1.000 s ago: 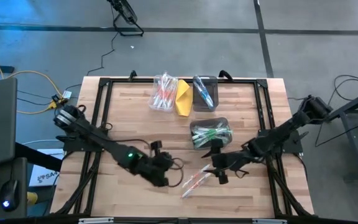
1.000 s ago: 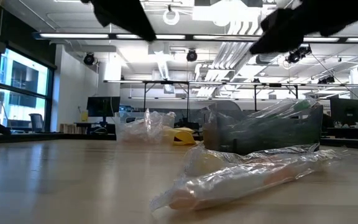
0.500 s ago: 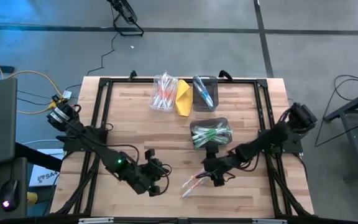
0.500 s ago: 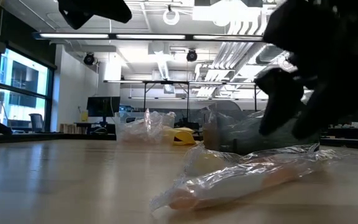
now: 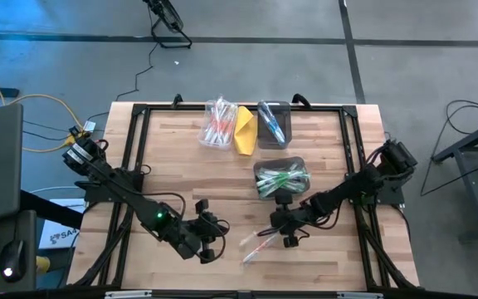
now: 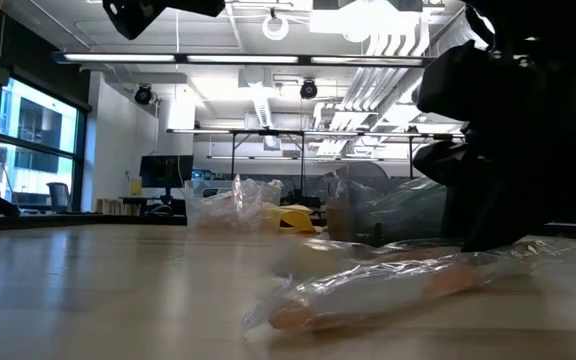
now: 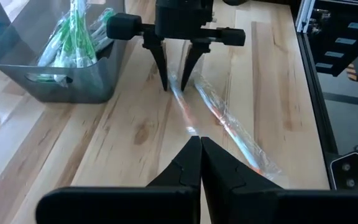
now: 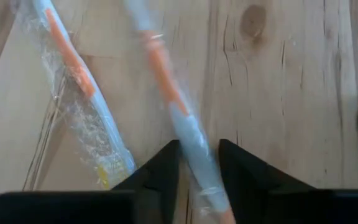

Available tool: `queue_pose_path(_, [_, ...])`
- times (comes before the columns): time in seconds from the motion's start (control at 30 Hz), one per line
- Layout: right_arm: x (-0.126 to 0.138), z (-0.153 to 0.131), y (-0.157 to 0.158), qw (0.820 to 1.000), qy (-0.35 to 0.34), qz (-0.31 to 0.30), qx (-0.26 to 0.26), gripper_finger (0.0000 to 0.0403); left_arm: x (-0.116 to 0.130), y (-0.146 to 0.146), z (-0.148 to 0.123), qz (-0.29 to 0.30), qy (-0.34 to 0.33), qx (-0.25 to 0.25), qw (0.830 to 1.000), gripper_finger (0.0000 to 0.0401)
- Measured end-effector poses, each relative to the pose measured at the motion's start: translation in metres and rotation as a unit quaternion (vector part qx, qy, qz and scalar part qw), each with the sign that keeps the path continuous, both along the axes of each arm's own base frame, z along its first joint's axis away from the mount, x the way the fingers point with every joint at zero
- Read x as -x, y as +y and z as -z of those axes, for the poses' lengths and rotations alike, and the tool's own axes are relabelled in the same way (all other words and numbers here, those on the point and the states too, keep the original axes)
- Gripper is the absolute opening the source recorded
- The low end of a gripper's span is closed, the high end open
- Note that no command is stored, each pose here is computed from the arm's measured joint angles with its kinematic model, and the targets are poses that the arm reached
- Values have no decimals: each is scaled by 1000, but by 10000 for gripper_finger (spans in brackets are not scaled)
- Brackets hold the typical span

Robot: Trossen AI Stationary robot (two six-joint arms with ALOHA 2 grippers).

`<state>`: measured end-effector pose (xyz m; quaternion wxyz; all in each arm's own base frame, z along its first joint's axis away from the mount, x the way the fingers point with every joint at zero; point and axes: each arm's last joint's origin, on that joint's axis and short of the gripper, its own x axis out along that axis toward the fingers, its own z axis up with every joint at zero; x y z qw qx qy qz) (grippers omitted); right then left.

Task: Pick & Place Toothbrushes
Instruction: Put the orange toothbrush into the transparent bin

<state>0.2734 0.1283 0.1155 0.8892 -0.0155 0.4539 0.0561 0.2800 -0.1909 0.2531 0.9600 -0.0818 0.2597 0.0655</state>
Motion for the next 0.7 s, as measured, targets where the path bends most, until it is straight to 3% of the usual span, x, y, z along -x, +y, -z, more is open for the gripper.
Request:
queue_pose_path(0.27, [1,-1,1,1000,2,-6,-7,17,0,0,0,1,1,0,1000,0])
queue_pose_path(0.57, [5,-3,8,1000,2,-12,-16,15,0,-1,0,5,-2,5,1000,0])
queue_pose_path(0.7, [9,-18,12,999,-18,-24,-38,15,-1,0,-1,-4,-6,-4,1000,0])
